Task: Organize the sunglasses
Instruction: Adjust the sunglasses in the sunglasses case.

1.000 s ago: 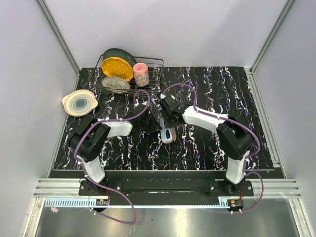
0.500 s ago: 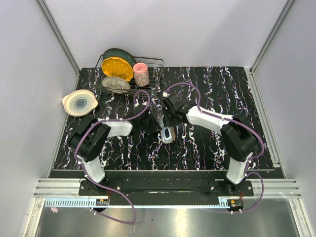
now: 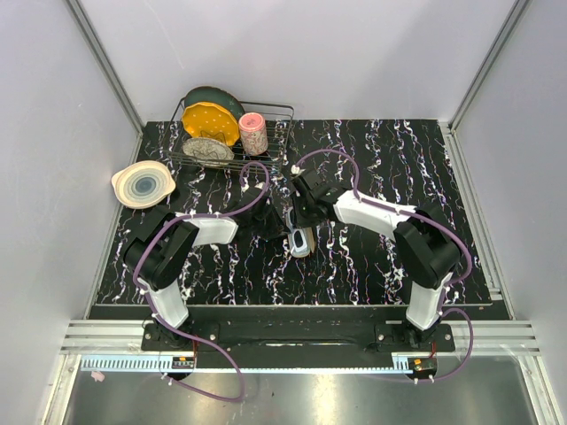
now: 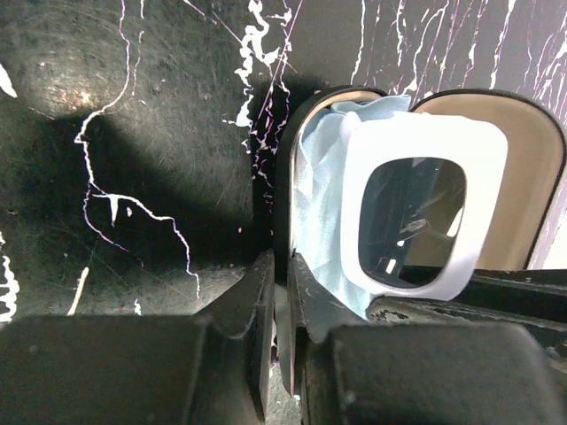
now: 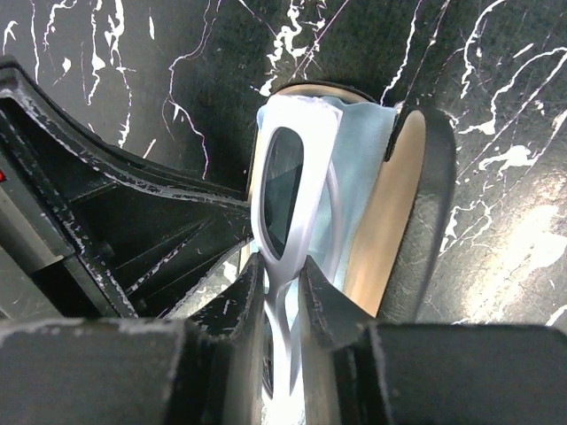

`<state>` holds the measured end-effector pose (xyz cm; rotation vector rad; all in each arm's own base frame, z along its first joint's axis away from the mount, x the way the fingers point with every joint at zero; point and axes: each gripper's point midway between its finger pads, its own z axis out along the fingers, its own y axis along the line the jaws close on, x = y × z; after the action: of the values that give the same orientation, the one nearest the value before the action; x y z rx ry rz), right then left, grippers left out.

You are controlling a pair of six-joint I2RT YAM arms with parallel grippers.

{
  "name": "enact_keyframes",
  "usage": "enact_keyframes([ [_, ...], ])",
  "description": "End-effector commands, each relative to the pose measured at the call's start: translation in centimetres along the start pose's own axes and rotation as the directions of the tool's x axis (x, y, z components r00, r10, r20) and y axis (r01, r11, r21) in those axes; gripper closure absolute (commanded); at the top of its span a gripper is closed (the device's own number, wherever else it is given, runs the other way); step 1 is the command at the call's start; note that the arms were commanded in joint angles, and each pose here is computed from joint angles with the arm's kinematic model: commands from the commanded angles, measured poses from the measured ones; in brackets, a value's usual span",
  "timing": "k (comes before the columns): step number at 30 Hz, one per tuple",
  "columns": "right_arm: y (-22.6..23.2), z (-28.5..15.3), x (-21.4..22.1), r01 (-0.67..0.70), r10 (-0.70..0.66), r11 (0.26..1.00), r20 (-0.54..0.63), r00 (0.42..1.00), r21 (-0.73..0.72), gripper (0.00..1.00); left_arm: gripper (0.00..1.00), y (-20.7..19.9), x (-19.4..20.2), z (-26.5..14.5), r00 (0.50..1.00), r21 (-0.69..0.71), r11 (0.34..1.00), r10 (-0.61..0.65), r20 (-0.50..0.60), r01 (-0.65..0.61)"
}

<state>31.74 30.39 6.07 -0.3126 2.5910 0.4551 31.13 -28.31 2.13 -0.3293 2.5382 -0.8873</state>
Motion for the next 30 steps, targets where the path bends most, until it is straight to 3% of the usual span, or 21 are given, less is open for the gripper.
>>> enact_keyframes([
  [1, -1.6, 1.3, 1.3, 0.005, -0.003, 0.999, -0.046, 0.999, 0.043, 0.89, 1.0, 0.1, 0.0, 0.3, 1.0, -0.006, 1.0, 0.005, -0.012, -0.005],
  [14, -2.8, 2.0, 1.7, 0.01, -0.004, 0.995, -0.054, 0.999, 0.103, 0.88, 1.0, 0.2, 0.0, 0.3, 1.0, -0.009, 1.0, 0.007, -0.014, -0.007],
  [17, -3.2, 1.9, 1.9, 0.001, 0.006, 0.992, -0.055, 0.998, 0.129, 0.8, 1.0, 0.2, -0.1, 0.3, 1.0, -0.013, 1.0, 0.007, -0.011, -0.007],
  [22, -2.7, 0.8, 0.8, -0.003, 0.005, 0.994, -0.021, 1.0, 0.112, 0.58, 1.0, 0.5, 0.1, 0.4, 1.0, -0.02, 1.0, 0.002, -0.017, -0.002],
  [30, -1.8, -0.9, -0.5, -0.005, 0.004, 0.997, 0.013, 1.0, 0.079, 0.5, 1.0, 0.5, 0.0, 0.4, 1.0, -0.022, 1.0, 0.0, -0.014, -0.001],
])
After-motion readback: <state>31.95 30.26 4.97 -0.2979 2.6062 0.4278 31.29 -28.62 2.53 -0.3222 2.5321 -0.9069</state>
